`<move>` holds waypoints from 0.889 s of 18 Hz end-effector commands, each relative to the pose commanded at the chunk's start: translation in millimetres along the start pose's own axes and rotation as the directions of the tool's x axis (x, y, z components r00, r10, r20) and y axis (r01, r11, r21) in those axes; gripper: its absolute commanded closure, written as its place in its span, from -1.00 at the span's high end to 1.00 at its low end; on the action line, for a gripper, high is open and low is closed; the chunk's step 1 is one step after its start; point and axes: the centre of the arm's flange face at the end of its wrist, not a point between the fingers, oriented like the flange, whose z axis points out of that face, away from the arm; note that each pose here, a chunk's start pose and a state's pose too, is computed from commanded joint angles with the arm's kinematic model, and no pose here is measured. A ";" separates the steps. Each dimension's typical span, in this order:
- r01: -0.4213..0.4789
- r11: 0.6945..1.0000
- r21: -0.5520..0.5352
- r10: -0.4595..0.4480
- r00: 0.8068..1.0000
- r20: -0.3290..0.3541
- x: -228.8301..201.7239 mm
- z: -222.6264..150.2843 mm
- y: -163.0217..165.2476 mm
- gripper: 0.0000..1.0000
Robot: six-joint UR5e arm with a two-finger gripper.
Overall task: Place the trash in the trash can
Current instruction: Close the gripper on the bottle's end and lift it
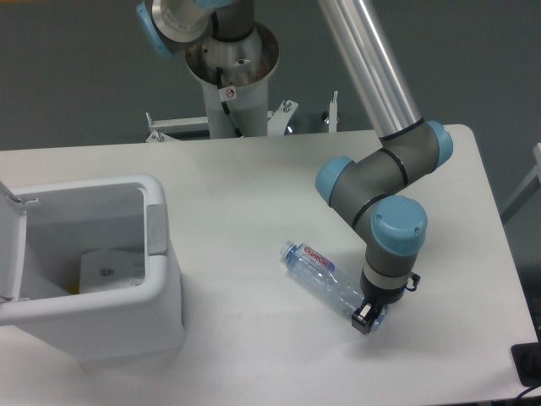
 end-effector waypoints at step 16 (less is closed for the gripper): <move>-0.028 0.976 0.215 0.043 0.997 -0.066 16.9 -137.3 -31.7 0.15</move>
